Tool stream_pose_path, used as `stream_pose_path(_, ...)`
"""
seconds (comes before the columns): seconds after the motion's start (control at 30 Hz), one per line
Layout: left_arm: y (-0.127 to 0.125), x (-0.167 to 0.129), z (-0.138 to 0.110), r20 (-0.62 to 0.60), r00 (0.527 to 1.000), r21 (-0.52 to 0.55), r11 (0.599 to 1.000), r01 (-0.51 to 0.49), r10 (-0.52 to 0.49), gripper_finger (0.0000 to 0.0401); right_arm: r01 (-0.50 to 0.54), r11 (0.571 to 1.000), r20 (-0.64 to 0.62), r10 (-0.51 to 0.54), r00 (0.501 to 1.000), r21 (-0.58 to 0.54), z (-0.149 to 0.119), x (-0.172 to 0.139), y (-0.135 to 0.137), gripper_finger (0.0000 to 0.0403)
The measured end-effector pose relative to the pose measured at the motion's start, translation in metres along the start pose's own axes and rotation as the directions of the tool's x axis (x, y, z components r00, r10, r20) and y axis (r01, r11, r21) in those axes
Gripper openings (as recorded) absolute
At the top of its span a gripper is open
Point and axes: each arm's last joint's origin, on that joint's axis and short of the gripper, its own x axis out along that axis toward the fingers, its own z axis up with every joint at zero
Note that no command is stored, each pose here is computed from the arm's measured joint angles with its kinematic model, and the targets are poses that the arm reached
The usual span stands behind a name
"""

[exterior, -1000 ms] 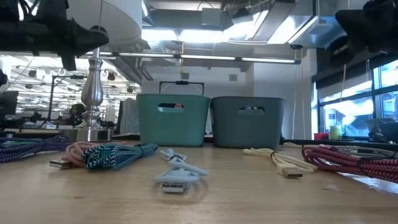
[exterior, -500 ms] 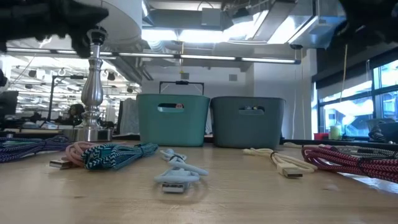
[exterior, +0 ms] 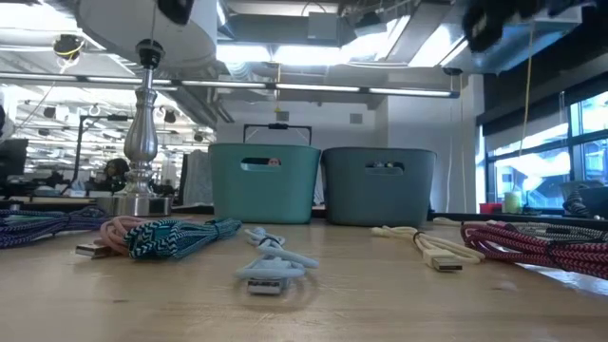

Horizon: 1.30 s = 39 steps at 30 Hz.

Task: Pick and place USB-C Cables
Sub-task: Put the white charger cable into the blue bin

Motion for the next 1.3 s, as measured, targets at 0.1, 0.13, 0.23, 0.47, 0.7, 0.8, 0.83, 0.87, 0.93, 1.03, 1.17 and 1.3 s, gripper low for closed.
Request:
stream_pose_path(0.1,-0.002,-0.002,-0.002,-0.077,0.993,-0.013,0.996,-0.088,0.087,0.0028,0.274,0.961,-0.361,-0.248,0.899,0.024,-0.007,0.011,-0.006,0.0012)
stream_pose_path(0.13,-0.002,-0.004,-0.003,-0.093,0.988,-0.015,0.992,-0.125,0.123,0.0025,0.368,0.93,-0.441,-0.327,0.836,0.008,-0.01,0.014,-0.009,0.0012)
stream_pose_path(0.23,-0.002,-0.011,-0.011,-0.173,0.958,-0.02,0.972,-0.234,0.228,0.0018,0.589,0.804,-0.569,-0.525,0.633,-0.087,-0.02,0.019,-0.015,0.0012)
stream_pose_path(0.47,-0.005,-0.017,-0.019,-0.242,0.917,-0.064,0.938,-0.34,0.316,0.0007,0.805,0.545,-0.595,-0.735,0.325,-0.235,-0.05,0.023,-0.033,0.0012)
stream_pose_path(0.7,-0.009,-0.016,-0.02,-0.243,0.923,-0.017,0.951,-0.31,0.297,0.0008,0.892,0.424,-0.63,-0.739,0.239,-0.158,-0.084,0.024,-0.061,0.0012)
stream_pose_path(0.8,-0.009,-0.016,-0.02,-0.245,0.923,-0.016,0.951,-0.309,0.296,0.001,0.898,0.433,-0.639,-0.713,0.289,-0.078,-0.099,0.03,-0.074,0.0016)
stream_pose_path(0.83,-0.009,-0.015,-0.02,-0.247,0.923,-0.015,0.951,-0.309,0.296,0.0011,0.897,0.44,-0.641,-0.702,0.31,-0.048,-0.103,0.032,-0.078,0.0021)
stream_pose_path(0.87,-0.009,-0.015,-0.02,-0.251,0.922,-0.013,0.951,-0.309,0.296,0.0011,0.894,0.447,-0.639,-0.697,0.326,-0.031,-0.107,0.032,-0.082,0.0027)
stream_pose_path(0.93,-0.01,-0.014,-0.02,-0.252,0.922,-0.013,0.951,-0.308,0.295,0.001,0.896,0.443,-0.63,-0.703,0.328,-0.027,-0.114,0.032,-0.089,0.0043)
stream_pose_path(1.03,-0.01,-0.013,-0.021,-0.258,0.921,-0.011,0.952,-0.306,0.293,0.0007,0.904,0.426,-0.623,-0.716,0.314,-0.033,-0.118,0.029,-0.1,0.0076)
stream_pose_path(1.17,-0.01,-0.01,-0.022,-0.271,0.917,-0.01,0.951,-0.308,0.294,0.0006,0.899,0.438,-0.629,-0.699,0.339,-0.003,-0.121,0.027,-0.113,0.0128)
stream_pose_path(1.3,-0.011,-0.006,-0.024,-0.289,0.911,-0.009,0.951,-0.309,0.293,0.001,0.897,0.44,-0.666,-0.659,0.35,0.035,-0.129,0.023,-0.122,0.017)
